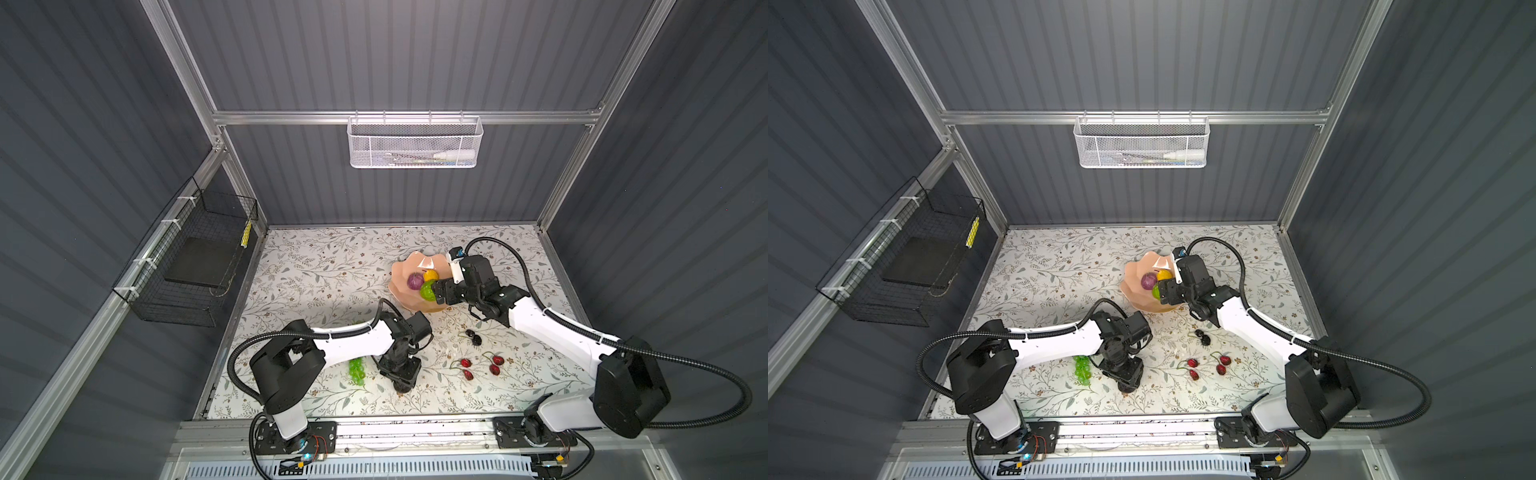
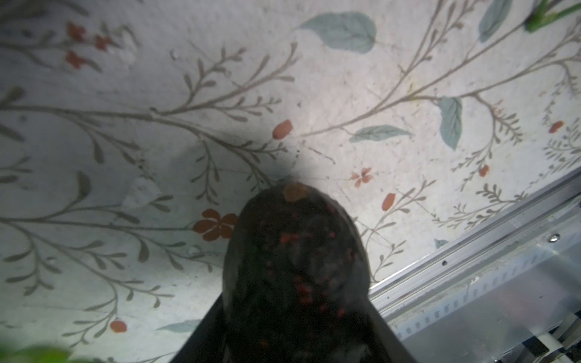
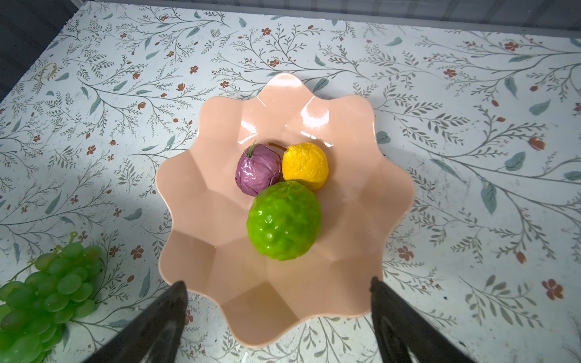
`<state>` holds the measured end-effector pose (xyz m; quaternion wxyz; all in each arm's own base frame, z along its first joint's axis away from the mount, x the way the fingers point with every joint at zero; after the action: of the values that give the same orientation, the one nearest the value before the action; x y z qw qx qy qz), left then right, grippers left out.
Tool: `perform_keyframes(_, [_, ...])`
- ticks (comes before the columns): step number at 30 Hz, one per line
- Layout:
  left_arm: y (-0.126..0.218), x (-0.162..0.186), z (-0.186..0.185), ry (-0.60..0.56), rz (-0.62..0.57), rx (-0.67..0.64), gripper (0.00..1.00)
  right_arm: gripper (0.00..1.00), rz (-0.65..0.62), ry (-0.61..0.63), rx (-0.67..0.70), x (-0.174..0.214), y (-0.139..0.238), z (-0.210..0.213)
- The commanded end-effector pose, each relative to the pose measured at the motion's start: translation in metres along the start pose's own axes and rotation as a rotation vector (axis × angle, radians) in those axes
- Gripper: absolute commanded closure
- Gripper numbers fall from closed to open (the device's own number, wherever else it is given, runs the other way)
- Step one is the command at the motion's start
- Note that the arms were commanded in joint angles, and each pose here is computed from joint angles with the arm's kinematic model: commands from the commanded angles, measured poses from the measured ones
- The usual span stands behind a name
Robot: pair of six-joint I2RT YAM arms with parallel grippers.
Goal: Place and organize the fake fruits in the fruit bowl
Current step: 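Grasp the dark avocado with the left gripper while the right gripper releases the green fruit, then carry the avocado with the left gripper and set it in the bowl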
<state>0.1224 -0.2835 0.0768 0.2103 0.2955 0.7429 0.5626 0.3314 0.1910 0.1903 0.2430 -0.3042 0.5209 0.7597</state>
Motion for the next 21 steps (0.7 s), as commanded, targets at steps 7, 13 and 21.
perform_keyframes(7, [0.02, 0.002, -0.001, 0.016, -0.077, -0.011, 0.57, 0.1, -0.03, -0.016, -0.009, -0.004, 0.01, -0.001])
perform_keyframes(13, [0.086, -0.039, -0.002, 0.021, -0.272, -0.011, 0.57, 0.1, -0.075, -0.095, -0.06, -0.016, 0.026, -0.005])
perform_keyframes(21, [0.143, -0.122, 0.043, 0.004, -0.469, -0.066, 0.57, 0.1, -0.064, -0.134, -0.084, -0.02, 0.028, -0.013])
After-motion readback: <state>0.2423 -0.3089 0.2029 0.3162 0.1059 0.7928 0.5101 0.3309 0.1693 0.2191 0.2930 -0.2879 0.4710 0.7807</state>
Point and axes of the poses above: each gripper's point midway between its finger pads, its own y axis back along the fingers, its own z axis along the line the jaws close on, x = y × z, the point moved 4 cm from there along y, back along the fingers, and after that the axes turned 11 degrees about -y, right-handed, at the moved point
